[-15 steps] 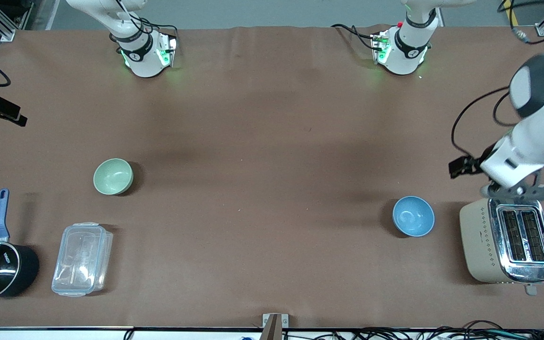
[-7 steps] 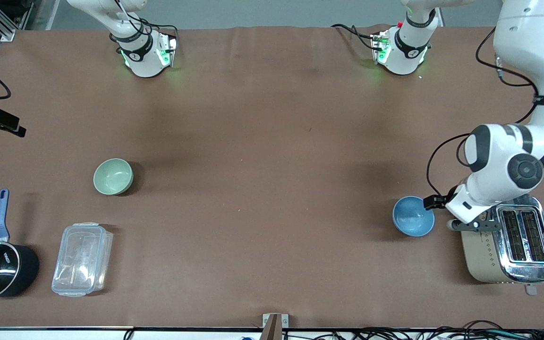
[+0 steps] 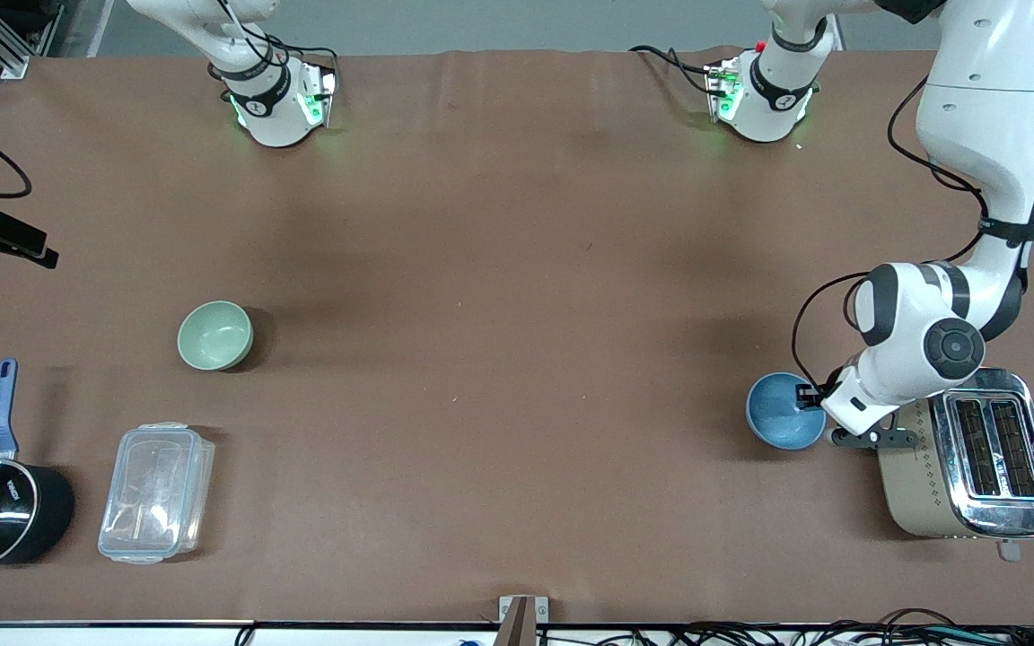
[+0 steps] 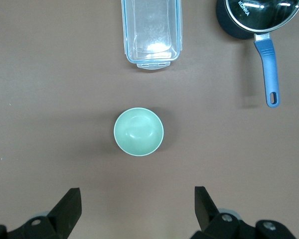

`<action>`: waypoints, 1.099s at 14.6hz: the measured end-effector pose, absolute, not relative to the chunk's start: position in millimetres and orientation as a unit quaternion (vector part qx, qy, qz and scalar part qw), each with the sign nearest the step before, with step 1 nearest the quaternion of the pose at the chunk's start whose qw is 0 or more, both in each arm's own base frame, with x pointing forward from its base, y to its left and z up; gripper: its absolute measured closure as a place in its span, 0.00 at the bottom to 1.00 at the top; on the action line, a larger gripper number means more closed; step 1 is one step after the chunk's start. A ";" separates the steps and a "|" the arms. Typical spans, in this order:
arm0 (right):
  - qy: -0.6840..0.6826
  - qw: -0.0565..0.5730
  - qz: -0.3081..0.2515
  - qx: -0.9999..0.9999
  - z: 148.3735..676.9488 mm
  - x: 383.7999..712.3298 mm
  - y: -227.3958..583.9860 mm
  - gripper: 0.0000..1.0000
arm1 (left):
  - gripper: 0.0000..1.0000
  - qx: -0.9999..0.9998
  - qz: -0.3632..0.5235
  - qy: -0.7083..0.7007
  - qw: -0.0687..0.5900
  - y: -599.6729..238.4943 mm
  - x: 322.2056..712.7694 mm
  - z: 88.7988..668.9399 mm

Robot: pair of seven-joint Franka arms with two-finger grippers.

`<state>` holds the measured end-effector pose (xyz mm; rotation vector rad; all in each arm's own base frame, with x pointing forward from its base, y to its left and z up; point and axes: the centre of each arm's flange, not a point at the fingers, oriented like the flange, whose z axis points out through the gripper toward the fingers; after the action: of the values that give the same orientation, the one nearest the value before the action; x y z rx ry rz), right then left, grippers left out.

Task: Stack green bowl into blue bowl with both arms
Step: 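Grasp the blue bowl with the left gripper while the right gripper reaches the green bowl, then slide the blue bowl toward the table middle while the right gripper grasps the green bowl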

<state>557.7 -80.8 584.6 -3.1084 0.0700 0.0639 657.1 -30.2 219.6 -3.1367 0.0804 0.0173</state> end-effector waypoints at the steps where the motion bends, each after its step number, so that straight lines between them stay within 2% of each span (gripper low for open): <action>1: 0.024 0.016 0.019 -0.999 571.4 559.5 -82.2 0.00 | 0.75 -1.000 0.006 0.026 0.002 -30.5 657.2 218.7; 2: 0.024 0.015 0.014 -0.999 549.8 561.9 -84.7 0.00 | 0.88 -1.000 0.004 0.026 0.001 -31.9 657.6 219.1; 3: 0.022 0.014 0.007 -1.000 520.4 563.8 -88.7 0.00 | 0.95 -1.000 0.002 0.028 -0.001 -35.5 658.9 222.1; 6: 0.020 0.006 -0.026 -0.999 416.4 554.1 -100.5 0.00 | 0.95 -1.000 -0.008 0.009 -0.018 -74.2 660.2 238.9; 10: 0.021 -0.005 -0.043 -0.999 305.7 524.9 -98.1 0.00 | 0.95 -0.996 0.018 -0.044 -0.071 -220.5 629.7 277.2; 13: 0.021 -0.010 -0.040 -0.999 254.7 523.0 -98.8 0.00 | 0.95 -0.991 0.042 -0.090 -0.085 -348.0 573.3 289.2; 16: 0.021 -0.016 -0.050 -0.998 221.2 519.1 -99.7 0.00 | 0.95 -0.989 0.067 -0.106 -0.074 -458.3 505.4 265.8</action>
<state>519.1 -99.7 221.2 -3.1694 0.0667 -0.1577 505.4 -458.3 265.8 -3.2631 -0.3505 0.2212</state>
